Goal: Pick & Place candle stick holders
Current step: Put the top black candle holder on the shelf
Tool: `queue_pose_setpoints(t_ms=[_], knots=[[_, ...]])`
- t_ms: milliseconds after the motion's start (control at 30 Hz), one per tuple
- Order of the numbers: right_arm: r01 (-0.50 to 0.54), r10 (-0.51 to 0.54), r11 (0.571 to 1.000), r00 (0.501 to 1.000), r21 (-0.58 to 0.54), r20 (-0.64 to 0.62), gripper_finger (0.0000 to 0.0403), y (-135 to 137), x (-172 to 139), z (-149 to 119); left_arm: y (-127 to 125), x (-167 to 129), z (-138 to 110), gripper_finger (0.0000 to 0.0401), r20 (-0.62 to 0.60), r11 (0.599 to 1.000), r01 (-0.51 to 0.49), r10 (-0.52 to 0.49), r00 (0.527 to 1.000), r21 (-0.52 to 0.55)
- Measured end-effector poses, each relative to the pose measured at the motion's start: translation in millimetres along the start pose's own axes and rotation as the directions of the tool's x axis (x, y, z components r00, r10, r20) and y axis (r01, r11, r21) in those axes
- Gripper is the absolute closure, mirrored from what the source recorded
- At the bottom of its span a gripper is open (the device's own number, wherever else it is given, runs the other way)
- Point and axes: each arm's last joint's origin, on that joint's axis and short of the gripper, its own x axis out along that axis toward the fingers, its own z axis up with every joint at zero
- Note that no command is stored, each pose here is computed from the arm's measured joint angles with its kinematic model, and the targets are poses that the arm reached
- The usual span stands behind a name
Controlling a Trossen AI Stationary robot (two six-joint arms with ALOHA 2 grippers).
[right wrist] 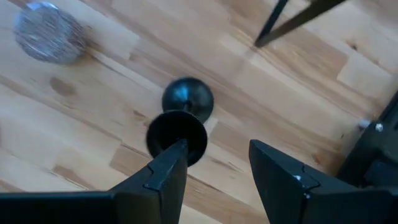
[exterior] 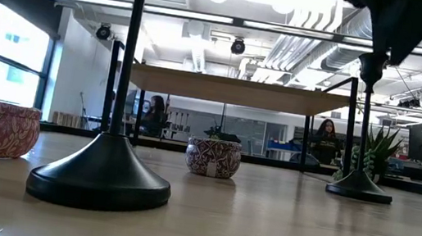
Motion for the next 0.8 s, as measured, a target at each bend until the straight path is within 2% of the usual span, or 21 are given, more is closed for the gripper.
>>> queue_pose_setpoints(t_ms=[200,500,633,800], knots=[[-0.022,0.023,0.999,0.999,-0.029,0.036,0.0236,2.3,7.7,5.9,0.0,0.0,0.0,0.0222,0.0,1.0,0.001,-0.001,1.0,0.0],[-0.031,0.031,0.997,0.999,-0.069,0.005,0.0238,2.0,16.2,9.4,0.3,0.0,-1.3,0.0222,-0.013,1.0,-0.003,0.003,1.0,-0.004],[-0.026,0.027,0.995,0.999,-0.092,0.017,0.0261,1.9,16.2,9.4,0.8,0.0,-3.3,0.0222,-0.033,1.0,-0.008,0.007,0.999,-0.011],[-0.026,0.028,0.993,0.999,-0.118,0.016,0.0317,1.9,16.3,9.4,1.0,-0.1,-4.4,0.0222,-0.044,1.0,-0.01,0.01,0.999,-0.014]])
